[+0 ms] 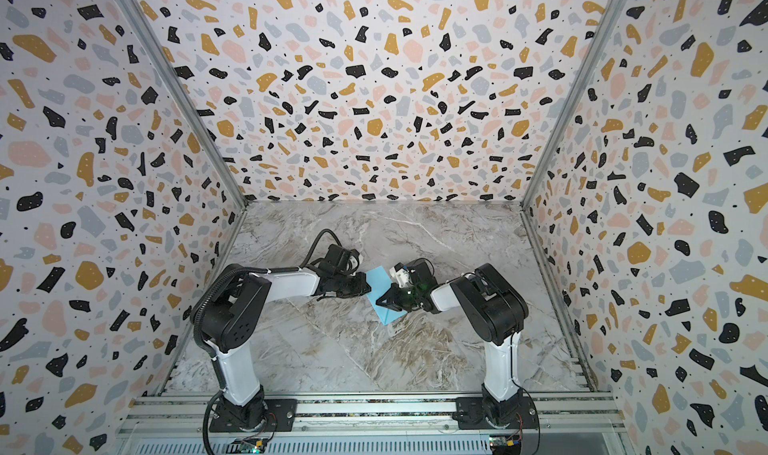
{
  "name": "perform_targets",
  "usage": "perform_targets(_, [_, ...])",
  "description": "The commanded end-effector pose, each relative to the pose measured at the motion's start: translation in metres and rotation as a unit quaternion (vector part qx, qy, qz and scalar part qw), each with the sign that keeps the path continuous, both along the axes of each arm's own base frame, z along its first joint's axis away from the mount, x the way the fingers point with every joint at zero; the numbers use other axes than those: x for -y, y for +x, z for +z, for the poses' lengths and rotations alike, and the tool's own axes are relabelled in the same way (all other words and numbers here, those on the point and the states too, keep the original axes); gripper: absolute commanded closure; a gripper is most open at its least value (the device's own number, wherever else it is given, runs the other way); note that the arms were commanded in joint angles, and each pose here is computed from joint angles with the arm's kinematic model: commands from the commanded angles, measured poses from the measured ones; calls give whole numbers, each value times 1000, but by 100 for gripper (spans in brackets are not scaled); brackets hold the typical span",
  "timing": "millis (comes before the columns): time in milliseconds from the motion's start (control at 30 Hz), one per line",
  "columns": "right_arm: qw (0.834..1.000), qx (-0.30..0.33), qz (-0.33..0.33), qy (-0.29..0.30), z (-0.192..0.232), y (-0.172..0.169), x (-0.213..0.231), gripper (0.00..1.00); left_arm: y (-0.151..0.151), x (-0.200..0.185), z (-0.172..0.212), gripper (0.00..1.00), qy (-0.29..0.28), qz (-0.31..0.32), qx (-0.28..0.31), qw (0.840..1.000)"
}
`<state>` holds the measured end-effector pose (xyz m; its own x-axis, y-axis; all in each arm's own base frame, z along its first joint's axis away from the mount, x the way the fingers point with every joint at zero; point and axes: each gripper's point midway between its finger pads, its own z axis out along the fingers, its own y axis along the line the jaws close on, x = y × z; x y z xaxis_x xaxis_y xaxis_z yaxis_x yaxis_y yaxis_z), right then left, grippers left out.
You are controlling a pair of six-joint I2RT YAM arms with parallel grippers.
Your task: Fold a paper plane with a square sheet of paper (pick it up from the middle)
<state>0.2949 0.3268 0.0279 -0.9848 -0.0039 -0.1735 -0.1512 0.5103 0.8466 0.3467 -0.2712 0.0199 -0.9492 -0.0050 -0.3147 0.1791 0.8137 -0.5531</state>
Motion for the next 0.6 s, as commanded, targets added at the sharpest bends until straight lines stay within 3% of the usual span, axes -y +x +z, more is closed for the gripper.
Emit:
perform_targets(0, [1000, 13, -5, 5, 4, 6, -4, 100, -21, -5, -25, 89, 20, -12, -40, 999])
perform_targets(567, [1000, 14, -24, -8, -5, 8, 3, 100, -22, -5, -25, 90, 22, -12, -41, 999])
